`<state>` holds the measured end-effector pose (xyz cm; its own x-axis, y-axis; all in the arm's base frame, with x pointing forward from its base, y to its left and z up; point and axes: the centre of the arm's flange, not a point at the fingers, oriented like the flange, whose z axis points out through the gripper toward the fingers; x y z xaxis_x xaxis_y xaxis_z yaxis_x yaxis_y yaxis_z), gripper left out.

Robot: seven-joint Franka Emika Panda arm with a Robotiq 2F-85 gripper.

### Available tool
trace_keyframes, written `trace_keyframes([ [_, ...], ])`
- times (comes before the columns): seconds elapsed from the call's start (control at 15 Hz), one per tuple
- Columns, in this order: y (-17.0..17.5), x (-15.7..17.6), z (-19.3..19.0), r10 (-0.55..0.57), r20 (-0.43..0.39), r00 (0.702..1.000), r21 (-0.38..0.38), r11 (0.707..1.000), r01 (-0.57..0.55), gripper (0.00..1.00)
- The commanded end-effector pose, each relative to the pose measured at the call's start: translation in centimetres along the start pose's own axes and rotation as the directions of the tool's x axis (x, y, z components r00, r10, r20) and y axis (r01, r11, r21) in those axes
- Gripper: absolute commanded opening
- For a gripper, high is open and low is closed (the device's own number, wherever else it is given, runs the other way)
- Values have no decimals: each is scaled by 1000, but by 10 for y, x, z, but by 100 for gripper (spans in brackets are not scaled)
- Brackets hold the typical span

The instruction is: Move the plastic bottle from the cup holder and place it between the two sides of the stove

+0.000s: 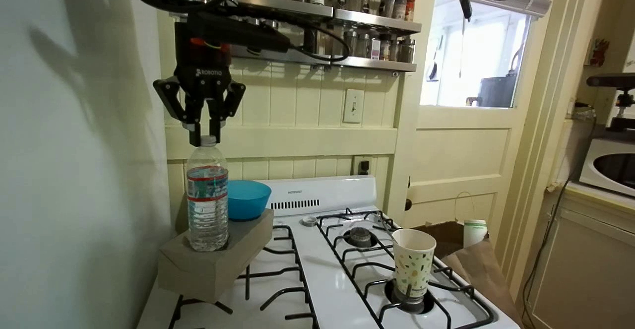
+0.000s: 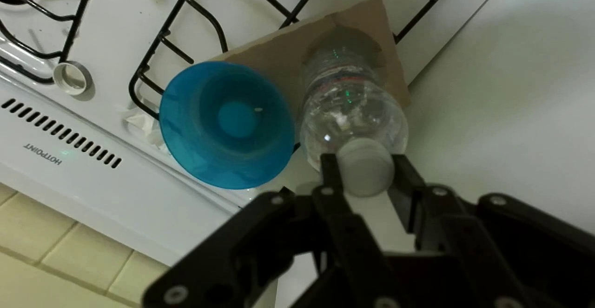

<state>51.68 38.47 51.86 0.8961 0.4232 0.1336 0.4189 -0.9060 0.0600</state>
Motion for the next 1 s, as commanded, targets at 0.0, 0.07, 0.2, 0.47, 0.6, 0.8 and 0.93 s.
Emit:
trace_keyframes([
  [0.0, -3, 6, -18, -33, -9, 999, 1, 999, 33, 8],
  [0.07, -5, 6, -22, -39, -13, 999, -2, 999, 39, 8],
  [0.2, -7, 8, -28, -52, -22, 998, -5, 999, 52, 8],
  [0.47, -20, 1, -40, -89, -18, 996, -1, 996, 89, 8],
  [0.6, -28, -15, -46, -97, 20, 995, -23, 995, 98, 8],
  [0.8, -38, -53, -58, -84, 72, 994, -29, 996, 86, 8],
  [0.93, -41, -81, -70, -5, 83, 997, -73, 997, 11, 8],
])
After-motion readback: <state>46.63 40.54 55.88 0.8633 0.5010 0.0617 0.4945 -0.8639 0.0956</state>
